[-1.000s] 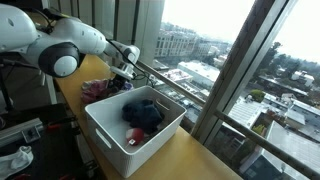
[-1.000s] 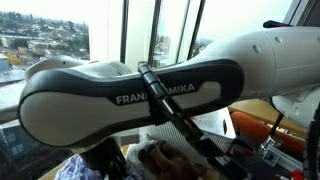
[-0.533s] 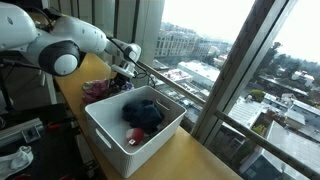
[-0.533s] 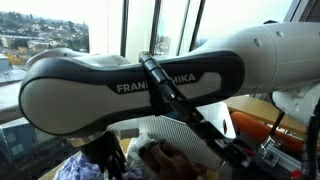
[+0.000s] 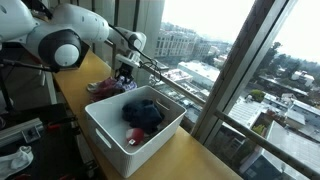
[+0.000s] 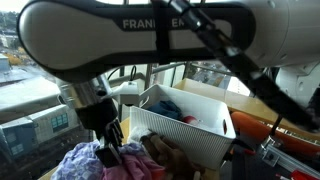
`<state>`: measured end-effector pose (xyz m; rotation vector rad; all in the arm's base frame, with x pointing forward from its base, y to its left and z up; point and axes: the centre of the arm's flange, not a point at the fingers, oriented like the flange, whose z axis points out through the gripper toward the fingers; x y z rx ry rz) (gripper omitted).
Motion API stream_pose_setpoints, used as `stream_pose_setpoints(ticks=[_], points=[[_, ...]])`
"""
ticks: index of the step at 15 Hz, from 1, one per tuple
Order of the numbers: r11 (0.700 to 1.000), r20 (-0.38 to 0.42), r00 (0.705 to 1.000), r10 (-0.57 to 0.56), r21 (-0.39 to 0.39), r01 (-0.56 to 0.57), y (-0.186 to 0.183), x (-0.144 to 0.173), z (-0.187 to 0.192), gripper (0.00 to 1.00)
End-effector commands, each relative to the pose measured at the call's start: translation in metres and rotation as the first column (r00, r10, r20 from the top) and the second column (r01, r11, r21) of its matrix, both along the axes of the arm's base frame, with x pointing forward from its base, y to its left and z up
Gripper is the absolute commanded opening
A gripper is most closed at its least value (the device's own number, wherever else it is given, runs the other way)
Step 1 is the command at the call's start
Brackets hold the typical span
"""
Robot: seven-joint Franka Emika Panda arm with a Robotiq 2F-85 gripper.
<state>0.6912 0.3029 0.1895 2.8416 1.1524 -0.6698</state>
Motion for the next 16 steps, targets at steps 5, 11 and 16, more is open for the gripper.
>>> stream_pose_setpoints(ticks=[5, 11, 16], points=[[0.999, 0.113, 0.993, -0.021, -0.024, 0.023, -0.037, -0.028, 0.154, 0.06], [0.997, 0.254, 0.967, -0.037, -0.052, 0.052, -0.062, -0.032, 0.286, 0.06], [0.988, 0.365, 0.926, -0.094, -0.08, 0.132, -0.111, -0.054, 0.38, 0.06]])
